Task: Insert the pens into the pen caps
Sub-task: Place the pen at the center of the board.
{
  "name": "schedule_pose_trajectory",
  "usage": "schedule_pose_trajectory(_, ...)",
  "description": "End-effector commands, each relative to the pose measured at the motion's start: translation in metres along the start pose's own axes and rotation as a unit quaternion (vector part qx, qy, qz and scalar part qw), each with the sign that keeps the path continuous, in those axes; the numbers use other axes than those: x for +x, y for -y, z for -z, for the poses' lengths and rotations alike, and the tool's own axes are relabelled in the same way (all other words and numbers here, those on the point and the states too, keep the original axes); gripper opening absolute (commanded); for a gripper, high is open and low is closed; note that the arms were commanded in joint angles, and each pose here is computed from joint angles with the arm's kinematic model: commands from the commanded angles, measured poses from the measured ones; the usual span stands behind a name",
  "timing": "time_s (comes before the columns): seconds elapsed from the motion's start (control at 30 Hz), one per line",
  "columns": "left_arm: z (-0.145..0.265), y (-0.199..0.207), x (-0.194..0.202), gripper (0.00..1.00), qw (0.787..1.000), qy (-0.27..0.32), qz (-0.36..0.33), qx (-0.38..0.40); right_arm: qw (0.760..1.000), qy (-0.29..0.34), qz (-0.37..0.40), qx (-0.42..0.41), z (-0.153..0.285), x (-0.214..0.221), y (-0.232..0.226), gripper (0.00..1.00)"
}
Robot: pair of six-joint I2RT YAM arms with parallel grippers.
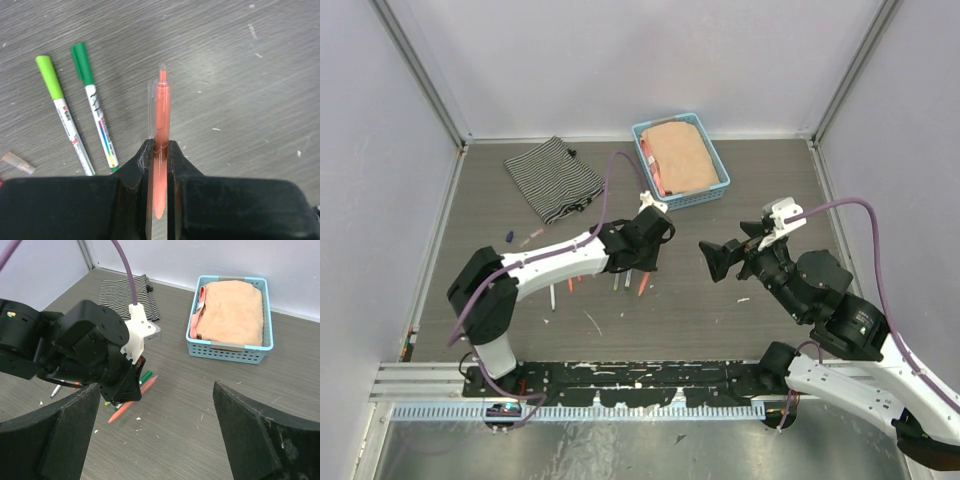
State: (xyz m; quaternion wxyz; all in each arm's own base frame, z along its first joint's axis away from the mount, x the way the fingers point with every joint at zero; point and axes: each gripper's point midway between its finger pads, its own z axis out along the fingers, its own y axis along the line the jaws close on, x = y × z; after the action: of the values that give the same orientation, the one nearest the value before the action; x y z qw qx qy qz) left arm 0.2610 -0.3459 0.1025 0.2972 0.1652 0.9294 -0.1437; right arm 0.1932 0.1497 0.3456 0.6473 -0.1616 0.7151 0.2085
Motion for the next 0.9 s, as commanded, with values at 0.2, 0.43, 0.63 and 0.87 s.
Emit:
schedule_pose_trajectory(0.2, -0.026, -0.02, -0.007, 0.0, 0.996, 0.009, 0.028, -0.084, 0.999, -0.02, -0.032, 0.018, -0.01, 0.009, -0.001, 0.99)
schedule_pose_trajectory(0.43, -0.043, -0.029, -0.002, 0.0, 0.994, -0.006, 0.048, -0.101, 0.998, -0.059, -0.023, -0.006, -0.021, 0.023, -0.015, 0.99)
schedule_pose_trajectory(0.63, -0.054, -0.038, 0.0, 0.0, 0.992, -0.016, 0.06, -0.109, 0.996, -0.087, -0.012, -0.025, -0.027, 0.036, -0.024, 0.99)
schedule_pose_trajectory(0.87, -0.066, -0.04, 0.002, 0.07, 0.992, -0.027, 0.069, -0.107, 0.994, -0.106, -0.008, -0.021, -0.028, 0.045, -0.023, 0.99)
